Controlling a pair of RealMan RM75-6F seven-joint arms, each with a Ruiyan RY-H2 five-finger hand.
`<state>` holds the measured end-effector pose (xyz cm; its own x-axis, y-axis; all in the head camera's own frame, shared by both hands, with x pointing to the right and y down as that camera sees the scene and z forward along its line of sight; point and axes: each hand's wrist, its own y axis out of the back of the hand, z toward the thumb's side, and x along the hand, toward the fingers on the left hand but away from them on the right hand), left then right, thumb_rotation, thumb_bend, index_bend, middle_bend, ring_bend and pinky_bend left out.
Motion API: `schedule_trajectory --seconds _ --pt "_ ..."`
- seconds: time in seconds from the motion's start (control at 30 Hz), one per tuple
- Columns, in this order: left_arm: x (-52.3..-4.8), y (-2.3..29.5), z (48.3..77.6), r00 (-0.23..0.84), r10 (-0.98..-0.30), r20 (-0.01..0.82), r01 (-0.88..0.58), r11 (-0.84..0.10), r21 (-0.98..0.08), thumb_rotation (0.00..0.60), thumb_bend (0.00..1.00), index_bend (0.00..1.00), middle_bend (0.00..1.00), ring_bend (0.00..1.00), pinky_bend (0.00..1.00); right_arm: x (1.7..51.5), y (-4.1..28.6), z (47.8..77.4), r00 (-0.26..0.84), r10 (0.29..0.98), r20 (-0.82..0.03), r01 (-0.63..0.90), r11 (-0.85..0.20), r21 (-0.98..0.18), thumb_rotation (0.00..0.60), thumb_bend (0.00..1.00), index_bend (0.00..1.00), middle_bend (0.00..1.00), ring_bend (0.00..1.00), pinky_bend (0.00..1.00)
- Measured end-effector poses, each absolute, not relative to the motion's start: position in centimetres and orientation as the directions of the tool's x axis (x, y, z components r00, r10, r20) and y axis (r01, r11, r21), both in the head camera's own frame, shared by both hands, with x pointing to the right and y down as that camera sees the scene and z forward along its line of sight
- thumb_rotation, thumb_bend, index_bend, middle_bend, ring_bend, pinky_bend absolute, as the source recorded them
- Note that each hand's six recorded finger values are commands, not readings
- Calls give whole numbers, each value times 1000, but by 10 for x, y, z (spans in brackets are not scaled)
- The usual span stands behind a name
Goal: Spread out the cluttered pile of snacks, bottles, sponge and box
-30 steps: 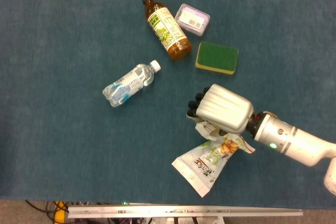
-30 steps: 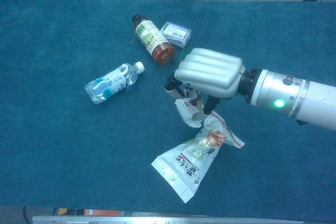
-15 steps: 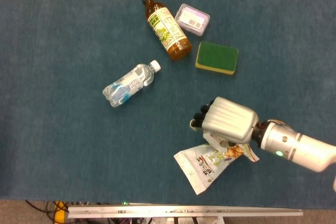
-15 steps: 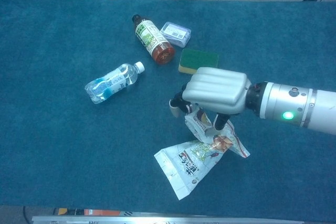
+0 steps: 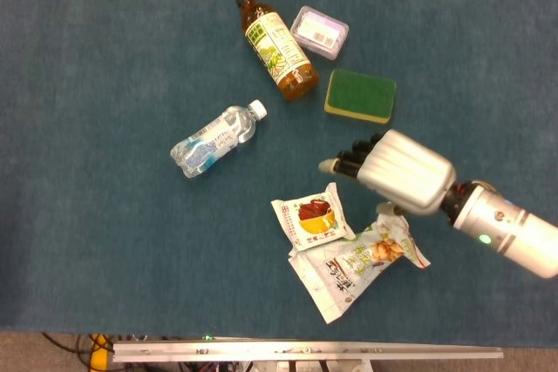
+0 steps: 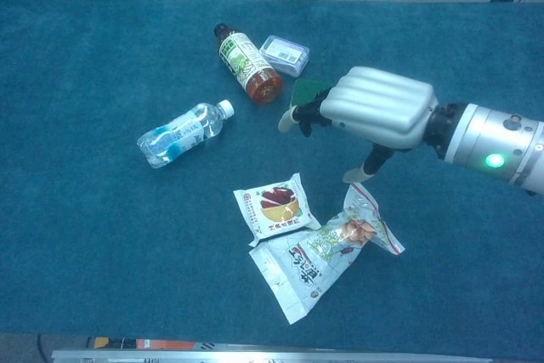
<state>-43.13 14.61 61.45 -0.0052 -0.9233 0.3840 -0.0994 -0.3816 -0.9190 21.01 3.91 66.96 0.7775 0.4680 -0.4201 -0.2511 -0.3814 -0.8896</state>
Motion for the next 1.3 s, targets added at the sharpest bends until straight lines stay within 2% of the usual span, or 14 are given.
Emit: schedule_trajectory --seconds 0.23,0.57,0.9,1.03,1.17,1.3 --pt "-423 132 615 56 -923 382 -92 -385 -918 600 260 133 115 84 129 230 19 658 724 574 -382 -201 -353 -914 600 49 238 397 397 590" --pt "-395 94 628 188 -893 409 -79 -428 -900 600 261 133 111 85 129 283 -6 632 561 752 -346 -176 -300 -938 600 49 238 397 396 590" --pt "-345 59 646 318 -838 444 -43 -481 -876 598 261 106 96 73 129 320 -13 619 456 824 -338 -205 -272 -940 600 49 238 397 396 590" --pt "-322 48 654 344 -815 467 -48 -512 -858 514 259 72 85 65 129 328 -14 616 434 838 -330 -202 -266 -942 600 50 238 397 396 590" --pt "-304 43 662 360 -794 490 -43 -539 -841 382 258 30 64 55 129 332 -18 613 423 848 -320 -191 -262 -946 600 49 238 397 396 590" --pt "-288 40 674 365 -767 528 -49 -582 -812 331 257 9 52 50 130 336 -21 615 418 850 -320 -187 -264 -946 600 49 238 397 396 590"
